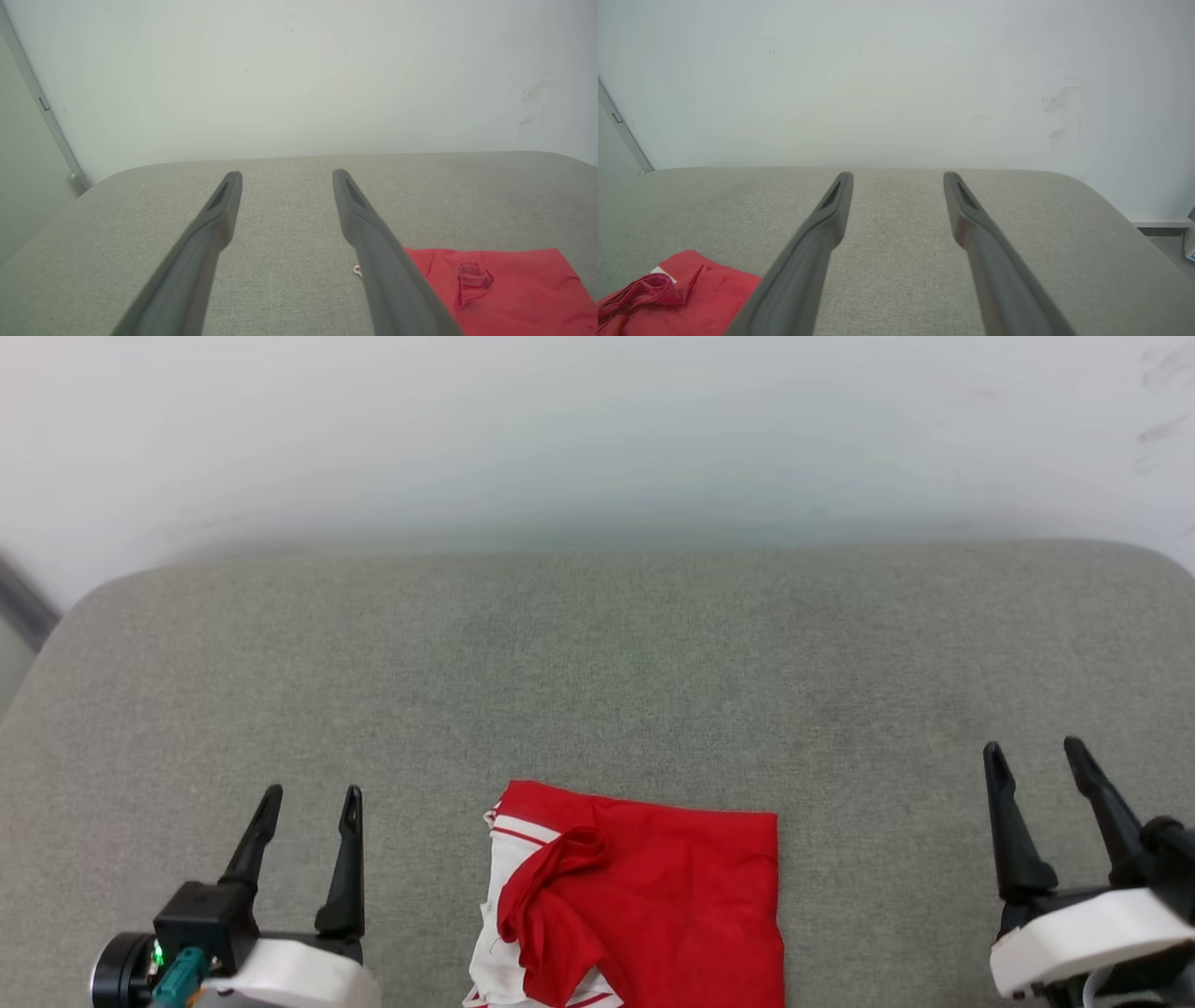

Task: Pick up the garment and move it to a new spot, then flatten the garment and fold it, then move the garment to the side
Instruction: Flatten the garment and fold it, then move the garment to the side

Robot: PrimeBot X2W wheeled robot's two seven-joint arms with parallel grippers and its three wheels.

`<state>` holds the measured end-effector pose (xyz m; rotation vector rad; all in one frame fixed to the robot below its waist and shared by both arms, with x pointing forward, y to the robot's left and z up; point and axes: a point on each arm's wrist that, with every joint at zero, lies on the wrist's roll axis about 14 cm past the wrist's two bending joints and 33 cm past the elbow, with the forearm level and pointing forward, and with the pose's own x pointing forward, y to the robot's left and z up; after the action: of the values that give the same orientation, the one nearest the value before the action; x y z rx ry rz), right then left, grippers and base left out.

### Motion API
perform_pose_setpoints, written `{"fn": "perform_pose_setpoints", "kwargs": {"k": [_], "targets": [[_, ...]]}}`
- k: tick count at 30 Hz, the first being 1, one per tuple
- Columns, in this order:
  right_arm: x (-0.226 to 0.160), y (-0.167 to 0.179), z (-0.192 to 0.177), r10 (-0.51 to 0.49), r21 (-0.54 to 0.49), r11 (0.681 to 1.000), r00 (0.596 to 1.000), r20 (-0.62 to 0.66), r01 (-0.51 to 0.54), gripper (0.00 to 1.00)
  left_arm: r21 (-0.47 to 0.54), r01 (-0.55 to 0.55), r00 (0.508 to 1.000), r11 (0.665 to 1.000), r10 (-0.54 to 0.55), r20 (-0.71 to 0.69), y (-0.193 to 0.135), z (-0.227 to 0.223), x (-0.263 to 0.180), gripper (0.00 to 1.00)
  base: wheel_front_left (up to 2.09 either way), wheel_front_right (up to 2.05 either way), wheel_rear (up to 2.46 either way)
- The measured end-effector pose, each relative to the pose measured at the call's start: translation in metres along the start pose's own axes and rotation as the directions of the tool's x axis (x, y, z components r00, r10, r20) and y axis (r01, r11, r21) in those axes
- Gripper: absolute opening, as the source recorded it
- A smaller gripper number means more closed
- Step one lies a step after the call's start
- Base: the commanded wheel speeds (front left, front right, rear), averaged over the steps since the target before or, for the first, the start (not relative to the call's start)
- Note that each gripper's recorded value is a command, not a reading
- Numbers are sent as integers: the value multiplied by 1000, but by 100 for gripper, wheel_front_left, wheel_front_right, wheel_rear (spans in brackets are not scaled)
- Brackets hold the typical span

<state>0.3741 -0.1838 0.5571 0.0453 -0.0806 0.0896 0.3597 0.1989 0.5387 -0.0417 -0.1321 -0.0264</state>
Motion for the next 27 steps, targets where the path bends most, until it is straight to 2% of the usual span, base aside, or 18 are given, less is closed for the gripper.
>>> {"fn": "perform_pose_setpoints", "kwargs": {"k": [7,21,23,27], "targets": [[-18,12,7,17,6,1000,1000,-6,-17,100,15,5,1000,1000,-5,-12,-1,-3,-14,100,0,0,0],[-14,11,3,14,48,999,999,-49,-12,100,5,2,1000,1000,-2,10,0,1,-9,100,0,0,0],[-13,4,-2,-4,71,997,997,-75,9,100,3,3,1000,1000,-3,14,0,1,-6,100,0,0,0],[-11,-12,-32,-32,143,988,976,-214,63,100,-3,-2,999,1000,2,41,-1,7,4,100,0,0,0]]}}
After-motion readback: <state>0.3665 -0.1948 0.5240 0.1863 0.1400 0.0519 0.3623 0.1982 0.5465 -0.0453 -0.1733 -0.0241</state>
